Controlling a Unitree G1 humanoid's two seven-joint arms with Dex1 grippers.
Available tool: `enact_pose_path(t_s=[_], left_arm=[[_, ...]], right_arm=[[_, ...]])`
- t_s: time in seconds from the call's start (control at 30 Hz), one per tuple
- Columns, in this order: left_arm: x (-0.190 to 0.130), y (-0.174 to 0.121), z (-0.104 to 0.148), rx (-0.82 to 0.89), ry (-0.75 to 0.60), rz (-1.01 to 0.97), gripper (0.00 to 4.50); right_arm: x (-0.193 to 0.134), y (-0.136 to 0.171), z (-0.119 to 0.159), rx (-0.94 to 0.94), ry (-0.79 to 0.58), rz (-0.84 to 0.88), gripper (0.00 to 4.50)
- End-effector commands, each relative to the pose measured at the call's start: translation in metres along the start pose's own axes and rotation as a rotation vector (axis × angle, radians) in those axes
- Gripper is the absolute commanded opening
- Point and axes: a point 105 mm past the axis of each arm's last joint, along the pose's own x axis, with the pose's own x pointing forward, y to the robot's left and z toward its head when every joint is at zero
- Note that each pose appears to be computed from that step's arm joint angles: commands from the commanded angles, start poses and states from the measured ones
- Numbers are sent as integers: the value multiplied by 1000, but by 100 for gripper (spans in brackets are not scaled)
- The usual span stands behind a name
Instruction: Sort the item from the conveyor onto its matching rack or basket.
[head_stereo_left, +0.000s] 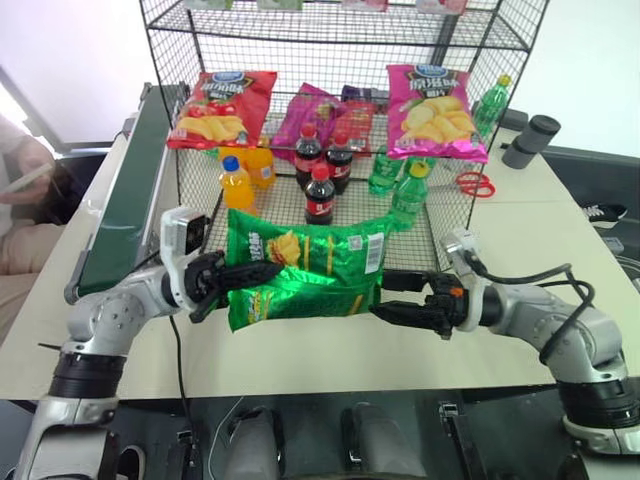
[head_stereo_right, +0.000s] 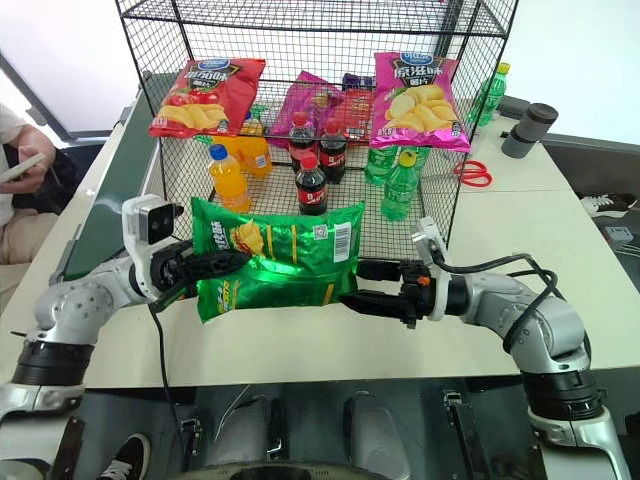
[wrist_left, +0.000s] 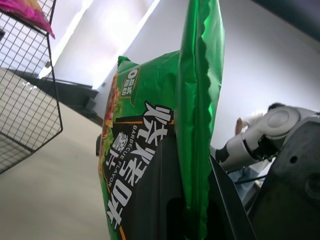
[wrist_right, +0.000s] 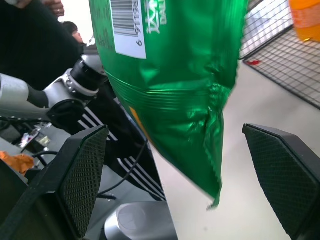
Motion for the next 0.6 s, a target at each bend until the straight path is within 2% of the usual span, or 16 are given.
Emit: enact_pose_path(t_s=[0.03, 0.23, 0.27, 0.33, 0.57, 0.6], left_arm=[[-2, -3, 22, 21, -74, -27, 10], [-4, -1, 24, 18, -55, -17, 10], [-5, 1, 23, 19, -54, -8, 3], [-7, 3, 20, 32, -31, 8, 0], [-12, 11, 19, 77, -24, 53, 0], [-13, 12, 18, 86, -12, 58, 0]], right_arm=[[15, 2, 11, -41, -23, 16, 450], [20, 1, 11, -23, -22, 43, 450], [20, 0, 11, -17, -19, 36, 425], [19, -2, 11, -17, -20, 28, 357], [17, -3, 11, -13, -11, 24, 11], [16, -4, 11, -17, -14, 20, 2]])
